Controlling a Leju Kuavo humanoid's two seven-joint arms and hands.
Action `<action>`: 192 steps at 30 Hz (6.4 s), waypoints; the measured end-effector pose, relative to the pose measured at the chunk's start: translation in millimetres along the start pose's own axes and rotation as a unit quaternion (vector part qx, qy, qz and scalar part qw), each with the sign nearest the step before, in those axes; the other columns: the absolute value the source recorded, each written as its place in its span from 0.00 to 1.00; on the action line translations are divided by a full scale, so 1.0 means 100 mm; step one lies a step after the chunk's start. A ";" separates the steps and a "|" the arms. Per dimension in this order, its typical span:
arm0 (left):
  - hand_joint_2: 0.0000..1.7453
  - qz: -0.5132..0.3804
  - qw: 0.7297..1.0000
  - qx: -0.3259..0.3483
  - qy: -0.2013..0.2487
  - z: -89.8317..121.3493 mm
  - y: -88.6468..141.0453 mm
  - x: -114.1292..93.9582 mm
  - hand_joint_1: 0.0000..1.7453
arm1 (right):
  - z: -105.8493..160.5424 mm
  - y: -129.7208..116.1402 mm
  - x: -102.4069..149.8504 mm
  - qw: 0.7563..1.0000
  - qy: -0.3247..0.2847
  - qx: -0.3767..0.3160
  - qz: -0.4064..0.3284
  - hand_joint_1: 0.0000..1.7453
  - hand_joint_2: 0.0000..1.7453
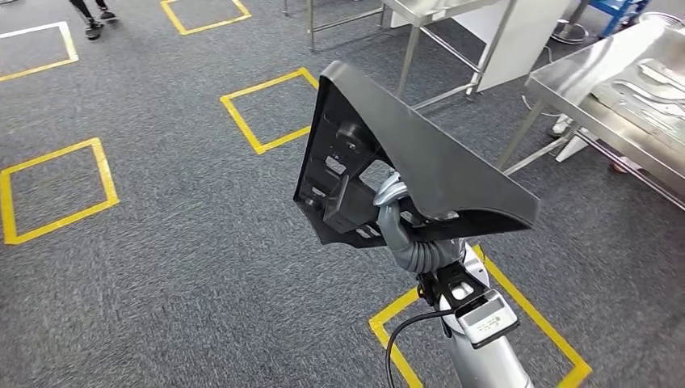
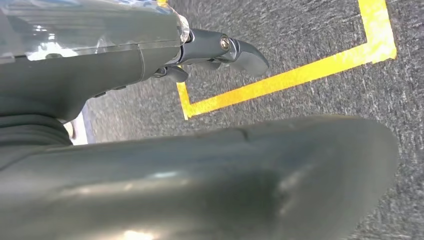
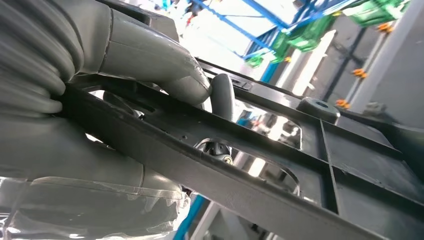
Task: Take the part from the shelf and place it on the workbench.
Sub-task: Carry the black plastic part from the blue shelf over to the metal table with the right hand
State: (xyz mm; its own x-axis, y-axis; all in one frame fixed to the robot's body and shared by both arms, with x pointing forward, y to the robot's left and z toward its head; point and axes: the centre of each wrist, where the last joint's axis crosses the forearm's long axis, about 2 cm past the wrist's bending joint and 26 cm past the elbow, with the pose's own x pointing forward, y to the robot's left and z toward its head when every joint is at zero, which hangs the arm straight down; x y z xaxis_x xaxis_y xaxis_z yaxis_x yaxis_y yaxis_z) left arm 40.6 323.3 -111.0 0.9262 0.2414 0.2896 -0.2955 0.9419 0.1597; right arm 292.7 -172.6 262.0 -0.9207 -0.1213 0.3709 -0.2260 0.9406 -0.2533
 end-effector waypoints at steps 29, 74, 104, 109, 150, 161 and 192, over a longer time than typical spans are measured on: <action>0.00 -0.007 0.999 0.032 -0.023 -0.06 0.34 0.12 0.00 | 0.32 0.02 -0.19 0.995 0.085 -0.043 -0.021 1.00 1.00; 0.00 -0.028 0.998 -0.037 -0.035 -0.01 -0.06 0.08 0.00 | -0.27 0.22 0.06 0.946 -0.078 0.134 -0.286 1.00 1.00; 0.00 -0.021 0.998 -0.045 -0.025 0.01 -0.16 0.06 0.00 | -0.32 0.18 0.04 0.940 -0.061 0.116 -0.314 1.00 1.00; 0.00 -0.022 0.999 -0.045 -0.018 0.02 -0.14 0.02 0.00 | -0.23 0.18 0.04 0.941 -0.050 0.111 -0.315 1.00 1.00; 0.00 -0.025 0.998 -0.042 -0.032 -0.02 -0.02 0.10 0.00 | -0.04 -0.02 0.02 0.950 -0.051 0.087 -0.297 1.00 1.00; 0.00 -0.027 0.998 -0.041 -0.033 -0.01 -0.01 0.09 0.00 | -0.02 -0.02 0.05 0.951 -0.050 0.079 -0.295 1.00 1.00; 0.00 -0.030 0.999 -0.031 -0.031 0.00 -0.07 0.03 0.00 | -0.01 0.07 0.06 0.949 -0.041 0.078 -0.303 1.00 1.00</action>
State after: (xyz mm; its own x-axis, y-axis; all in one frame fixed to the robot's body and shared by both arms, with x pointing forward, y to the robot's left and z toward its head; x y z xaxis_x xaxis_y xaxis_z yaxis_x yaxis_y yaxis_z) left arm 45.7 317.3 -110.8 0.9252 0.1707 0.3388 -0.2226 0.9674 0.1206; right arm 286.2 -166.5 263.2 -0.6269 -0.6557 0.4208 -0.7603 0.6327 -0.1467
